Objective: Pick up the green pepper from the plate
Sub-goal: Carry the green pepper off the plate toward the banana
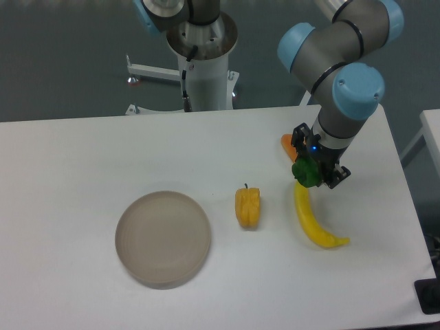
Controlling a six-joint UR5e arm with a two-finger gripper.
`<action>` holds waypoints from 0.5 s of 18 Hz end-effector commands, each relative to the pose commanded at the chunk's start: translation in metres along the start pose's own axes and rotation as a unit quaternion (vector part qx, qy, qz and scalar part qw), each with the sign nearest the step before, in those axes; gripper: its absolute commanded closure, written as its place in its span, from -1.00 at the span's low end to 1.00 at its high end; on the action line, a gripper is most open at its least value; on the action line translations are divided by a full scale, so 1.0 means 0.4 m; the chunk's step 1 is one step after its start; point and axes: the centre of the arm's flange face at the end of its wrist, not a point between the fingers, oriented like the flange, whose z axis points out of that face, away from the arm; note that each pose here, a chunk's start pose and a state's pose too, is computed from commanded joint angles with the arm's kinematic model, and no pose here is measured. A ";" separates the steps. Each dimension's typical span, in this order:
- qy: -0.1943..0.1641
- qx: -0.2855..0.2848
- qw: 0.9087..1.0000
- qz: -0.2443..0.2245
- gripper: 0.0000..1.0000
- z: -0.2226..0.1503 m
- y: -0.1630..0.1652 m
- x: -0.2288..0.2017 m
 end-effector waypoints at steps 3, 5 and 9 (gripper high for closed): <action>-0.010 0.002 1.000 0.001 0.89 0.005 -0.003 -0.008; -0.010 0.002 1.000 0.001 0.89 0.006 -0.004 -0.008; -0.010 0.004 1.000 0.001 0.89 0.008 -0.005 -0.009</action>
